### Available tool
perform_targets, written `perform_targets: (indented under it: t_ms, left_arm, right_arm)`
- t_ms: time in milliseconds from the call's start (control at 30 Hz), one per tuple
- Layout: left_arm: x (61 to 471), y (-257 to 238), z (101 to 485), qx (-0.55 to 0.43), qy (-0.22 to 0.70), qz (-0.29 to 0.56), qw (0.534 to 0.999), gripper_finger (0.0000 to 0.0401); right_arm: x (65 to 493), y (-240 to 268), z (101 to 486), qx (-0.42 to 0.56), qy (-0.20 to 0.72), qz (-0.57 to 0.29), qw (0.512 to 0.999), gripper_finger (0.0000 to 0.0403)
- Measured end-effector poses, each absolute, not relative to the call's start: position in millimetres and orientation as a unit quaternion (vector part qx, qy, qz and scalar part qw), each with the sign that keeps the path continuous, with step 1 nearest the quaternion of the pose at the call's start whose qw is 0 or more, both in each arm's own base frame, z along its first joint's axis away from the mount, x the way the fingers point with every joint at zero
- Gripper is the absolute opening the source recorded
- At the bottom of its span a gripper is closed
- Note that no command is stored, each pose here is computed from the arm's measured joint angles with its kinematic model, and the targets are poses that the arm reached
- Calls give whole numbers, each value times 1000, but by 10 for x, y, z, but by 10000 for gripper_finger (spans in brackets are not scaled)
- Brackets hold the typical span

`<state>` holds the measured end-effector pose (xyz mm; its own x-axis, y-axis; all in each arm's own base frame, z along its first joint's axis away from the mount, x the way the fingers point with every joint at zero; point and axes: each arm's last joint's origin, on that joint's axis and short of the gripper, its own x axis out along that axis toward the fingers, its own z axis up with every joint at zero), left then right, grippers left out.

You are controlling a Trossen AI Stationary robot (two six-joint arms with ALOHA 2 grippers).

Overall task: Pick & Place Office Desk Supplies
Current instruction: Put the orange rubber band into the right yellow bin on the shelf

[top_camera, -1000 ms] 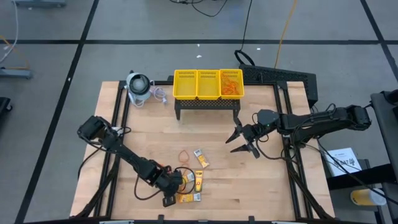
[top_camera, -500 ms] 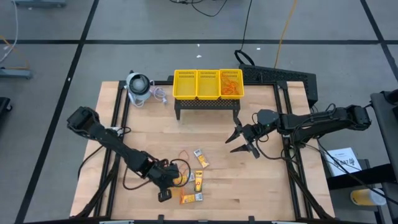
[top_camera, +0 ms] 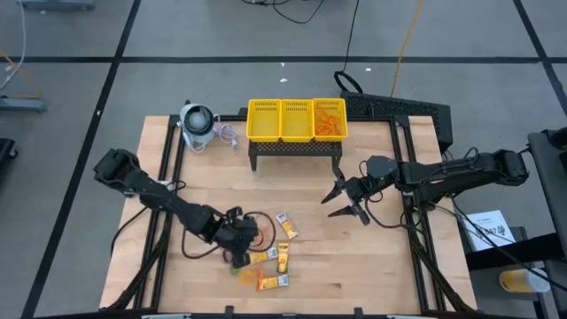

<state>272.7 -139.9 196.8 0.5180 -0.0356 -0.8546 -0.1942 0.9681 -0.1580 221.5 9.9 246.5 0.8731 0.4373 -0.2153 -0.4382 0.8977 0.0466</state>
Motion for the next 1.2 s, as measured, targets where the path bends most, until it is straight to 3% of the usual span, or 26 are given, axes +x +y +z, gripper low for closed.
perform_targets:
  t_ms: [367,567,867,1200]
  left_arm:
    - [2923,-1202,2070,-78,431,23,899,5]
    - [3086,-1017,2143,-63,381,12,922,12]
    - [3294,-529,2228,-126,330,27,935,8]
    - [3423,-451,2408,-80,230,-42,969,4]
  right_arm:
    - [2216,97,2465,-3,111,224,968,192]
    - [2230,68,2473,-11,108,170,980,192]
    - [2352,111,2328,-26,130,171,976,192]
    - [2605,137,2179,-69,94,124,985,192]
